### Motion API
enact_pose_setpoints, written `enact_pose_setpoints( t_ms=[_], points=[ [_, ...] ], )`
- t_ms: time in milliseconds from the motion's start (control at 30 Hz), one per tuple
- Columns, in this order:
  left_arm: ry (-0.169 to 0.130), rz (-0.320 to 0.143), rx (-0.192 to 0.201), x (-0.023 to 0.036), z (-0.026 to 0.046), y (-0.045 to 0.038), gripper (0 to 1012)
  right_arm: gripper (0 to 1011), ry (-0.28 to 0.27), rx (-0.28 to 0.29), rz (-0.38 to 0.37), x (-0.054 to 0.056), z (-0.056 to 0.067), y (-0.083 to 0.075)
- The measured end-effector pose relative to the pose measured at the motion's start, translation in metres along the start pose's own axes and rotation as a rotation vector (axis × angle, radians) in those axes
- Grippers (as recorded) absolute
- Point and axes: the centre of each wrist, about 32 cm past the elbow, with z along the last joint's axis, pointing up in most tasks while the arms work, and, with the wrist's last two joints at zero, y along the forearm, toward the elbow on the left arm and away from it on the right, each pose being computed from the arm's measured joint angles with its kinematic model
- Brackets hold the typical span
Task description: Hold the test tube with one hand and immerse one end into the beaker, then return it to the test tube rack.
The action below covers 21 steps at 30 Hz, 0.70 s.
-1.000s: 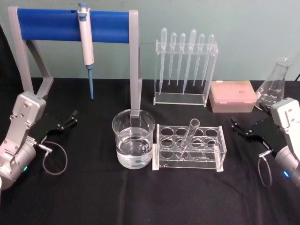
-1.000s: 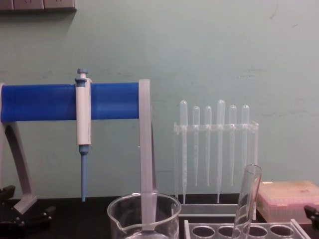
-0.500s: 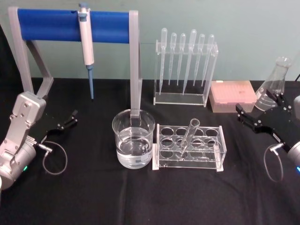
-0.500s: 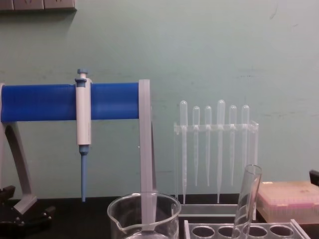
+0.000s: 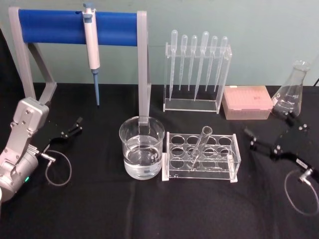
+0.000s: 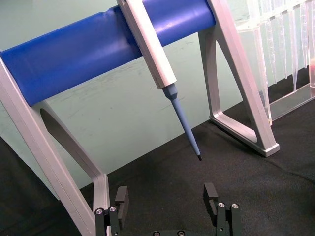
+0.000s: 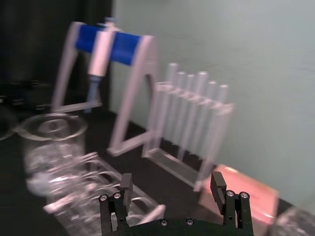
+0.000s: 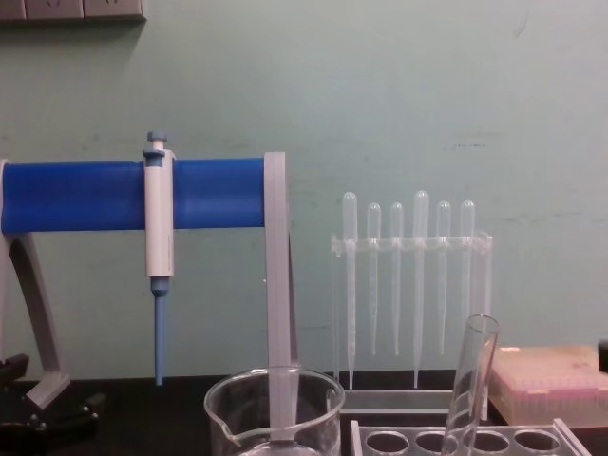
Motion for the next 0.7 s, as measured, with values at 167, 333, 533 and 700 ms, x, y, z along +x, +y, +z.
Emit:
enact_pose_setpoints(
  t_ms=[167,333,533,700],
  points=[
    [0.000,0.000,0.000,0.0000,0.0000,0.0000,1000,1002,0.026,-0.010,0.122,0.009,-0.005,-0.007],
    [0.000,0.000,0.000,0.0000,0.0000,0.0000,1000,1002,0.042,-0.002,0.256,0.018,-0.011,-0.005],
    [0.000,0.000,0.000,0.0000,0.0000,0.0000,1000,1002,0.051,0.008,0.355,0.024,-0.016,0.008],
    [0.000,0.000,0.000,0.0000,0.0000,0.0000,1000,1002,0.069,0.034,0.468,0.026,-0.018,0.027]
  ],
)
